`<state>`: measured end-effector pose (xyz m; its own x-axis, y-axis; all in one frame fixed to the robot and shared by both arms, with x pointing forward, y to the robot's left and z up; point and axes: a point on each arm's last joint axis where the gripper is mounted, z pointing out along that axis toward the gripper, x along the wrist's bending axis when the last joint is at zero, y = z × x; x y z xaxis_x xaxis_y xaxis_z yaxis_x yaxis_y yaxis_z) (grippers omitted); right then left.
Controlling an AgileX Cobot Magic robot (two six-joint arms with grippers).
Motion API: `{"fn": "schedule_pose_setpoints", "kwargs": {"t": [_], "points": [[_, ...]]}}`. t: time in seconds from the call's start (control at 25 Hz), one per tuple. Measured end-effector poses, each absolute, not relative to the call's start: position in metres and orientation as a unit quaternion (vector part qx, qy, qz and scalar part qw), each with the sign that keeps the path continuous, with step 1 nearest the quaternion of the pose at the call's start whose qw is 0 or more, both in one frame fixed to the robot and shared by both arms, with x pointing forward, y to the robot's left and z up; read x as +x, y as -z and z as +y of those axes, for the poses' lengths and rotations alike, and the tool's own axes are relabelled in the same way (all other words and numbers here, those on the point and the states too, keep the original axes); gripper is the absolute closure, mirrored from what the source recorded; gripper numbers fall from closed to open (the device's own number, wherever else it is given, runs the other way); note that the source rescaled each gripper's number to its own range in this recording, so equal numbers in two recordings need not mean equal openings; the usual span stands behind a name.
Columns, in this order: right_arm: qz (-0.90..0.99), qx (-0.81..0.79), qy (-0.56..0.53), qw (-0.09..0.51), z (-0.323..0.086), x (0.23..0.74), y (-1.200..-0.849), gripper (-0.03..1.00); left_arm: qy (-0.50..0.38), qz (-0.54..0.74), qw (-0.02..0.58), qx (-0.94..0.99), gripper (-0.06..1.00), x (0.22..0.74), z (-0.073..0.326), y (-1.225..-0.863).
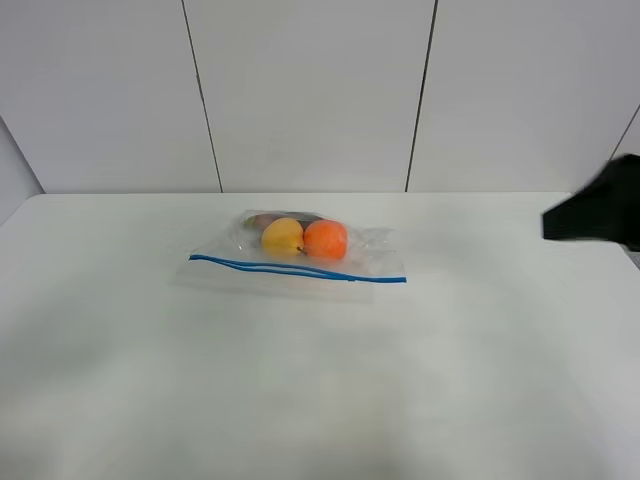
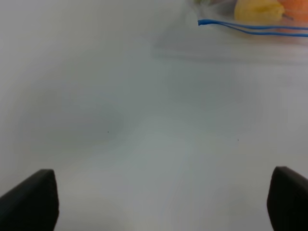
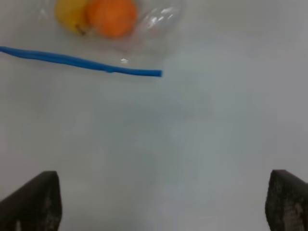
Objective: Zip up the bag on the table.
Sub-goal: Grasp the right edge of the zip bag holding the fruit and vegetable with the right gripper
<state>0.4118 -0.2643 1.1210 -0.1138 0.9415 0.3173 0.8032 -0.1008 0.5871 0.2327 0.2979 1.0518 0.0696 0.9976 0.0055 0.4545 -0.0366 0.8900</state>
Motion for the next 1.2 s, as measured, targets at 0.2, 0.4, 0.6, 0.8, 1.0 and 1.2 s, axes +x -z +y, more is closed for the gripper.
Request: {"fn": "schedule_pose_setpoints", "kwargs": {"t": [0.2, 0.4, 0.6, 0.8, 1.0, 1.2], "points": [[0.667, 0.683, -0.297, -0.01, -0.252, 0.499, -1.082, 0.05, -0.357, 0.581, 0.38, 0.625, -0.06, 0.233, 0.298, -1.052], [0.675, 0.681, -0.271, -0.085, -0.242, 0.557, -1.032, 0.05, -0.357, 0.581, 0.38, 0.625, -0.06, 0.233, 0.298, -1.052], [0.663, 0.689, -0.245, -0.159, -0.235, 0.594, -0.979, 0.06, -0.357, 0.581, 0.38, 0.625, -0.06, 0.233, 0.298, -1.052], [0.648, 0.677, -0.252, -0.24, -0.227, 0.607, -0.94, 0.07, -0.357, 0.581, 0.38, 0.625, -0.06, 0.233, 0.298, -1.052], [0.602, 0.68, -0.3, -0.292, -0.238, 0.618, -0.923, 0.13, -0.357, 0.581, 0.38, 0.625, -0.06, 0.233, 0.298, -1.052], [0.615, 0.662, -0.299, -0.307, -0.24, 0.616, -0.914, 0.14, -0.357, 0.581, 0.38, 0.625, -0.06, 0.233, 0.298, -1.052]]}}
